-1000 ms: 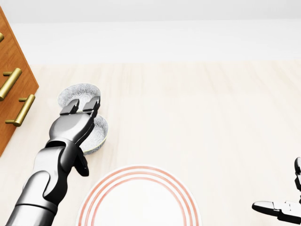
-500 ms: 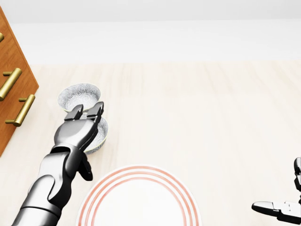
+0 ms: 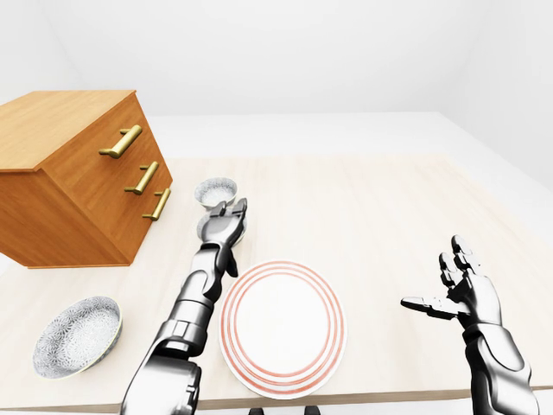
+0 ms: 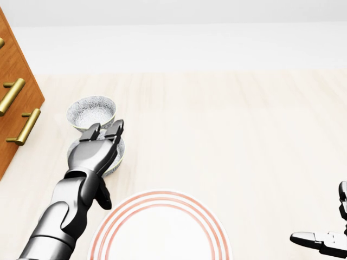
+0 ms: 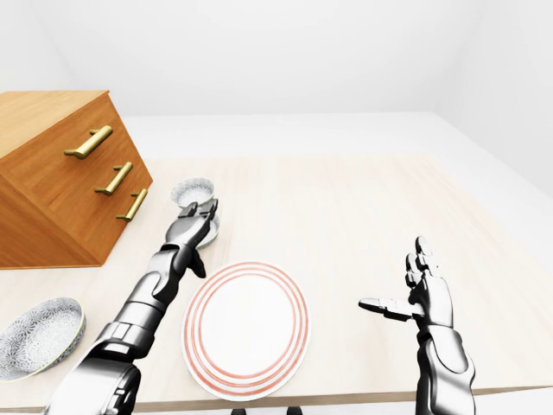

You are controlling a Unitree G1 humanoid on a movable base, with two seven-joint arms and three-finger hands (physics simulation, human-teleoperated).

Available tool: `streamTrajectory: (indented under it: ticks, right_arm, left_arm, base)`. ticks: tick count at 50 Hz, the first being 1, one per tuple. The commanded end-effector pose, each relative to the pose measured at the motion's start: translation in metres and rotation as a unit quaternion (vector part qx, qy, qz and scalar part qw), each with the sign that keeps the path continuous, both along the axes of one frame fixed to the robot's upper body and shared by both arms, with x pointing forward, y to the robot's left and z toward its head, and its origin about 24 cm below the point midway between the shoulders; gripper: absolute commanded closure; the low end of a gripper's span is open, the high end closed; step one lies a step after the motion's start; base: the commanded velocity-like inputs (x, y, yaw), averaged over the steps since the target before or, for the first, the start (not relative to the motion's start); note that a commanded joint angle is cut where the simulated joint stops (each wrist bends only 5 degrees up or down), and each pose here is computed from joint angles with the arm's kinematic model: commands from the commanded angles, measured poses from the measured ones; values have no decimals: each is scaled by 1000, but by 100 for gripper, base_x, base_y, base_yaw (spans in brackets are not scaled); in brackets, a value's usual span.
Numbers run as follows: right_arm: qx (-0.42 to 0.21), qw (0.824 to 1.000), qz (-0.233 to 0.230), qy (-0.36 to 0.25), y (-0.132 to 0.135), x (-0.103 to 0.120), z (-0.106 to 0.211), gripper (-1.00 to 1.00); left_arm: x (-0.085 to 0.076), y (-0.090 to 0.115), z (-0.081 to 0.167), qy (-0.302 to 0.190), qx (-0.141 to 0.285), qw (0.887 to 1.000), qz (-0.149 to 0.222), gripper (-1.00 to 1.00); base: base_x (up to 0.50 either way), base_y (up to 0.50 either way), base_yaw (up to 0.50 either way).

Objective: Put the bowl in the middle on the plate.

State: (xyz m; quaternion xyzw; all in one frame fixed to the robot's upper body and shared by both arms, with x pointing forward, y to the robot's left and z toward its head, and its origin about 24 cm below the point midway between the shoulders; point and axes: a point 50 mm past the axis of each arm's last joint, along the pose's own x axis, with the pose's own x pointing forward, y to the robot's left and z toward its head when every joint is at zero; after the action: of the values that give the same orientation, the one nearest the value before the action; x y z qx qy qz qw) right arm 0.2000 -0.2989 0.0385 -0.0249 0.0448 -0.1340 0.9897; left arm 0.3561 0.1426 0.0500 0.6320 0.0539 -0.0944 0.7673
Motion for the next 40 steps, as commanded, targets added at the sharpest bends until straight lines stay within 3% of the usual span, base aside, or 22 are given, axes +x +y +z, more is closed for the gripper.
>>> streamTrajectory:
  ticks: [1,40]
  right_arm:
    - [0,1000,0,0,0,0,1,-100]
    - [-1,1000,2,1,0,1,-1,-100]
  left_arm:
    - [0,-3,-4,2,-3,1000,-1,-100]
    - [5,-11,-6,-13,-12,1000,-7,-100]
  base:
    - [0,0,0]
    - [0,0,0]
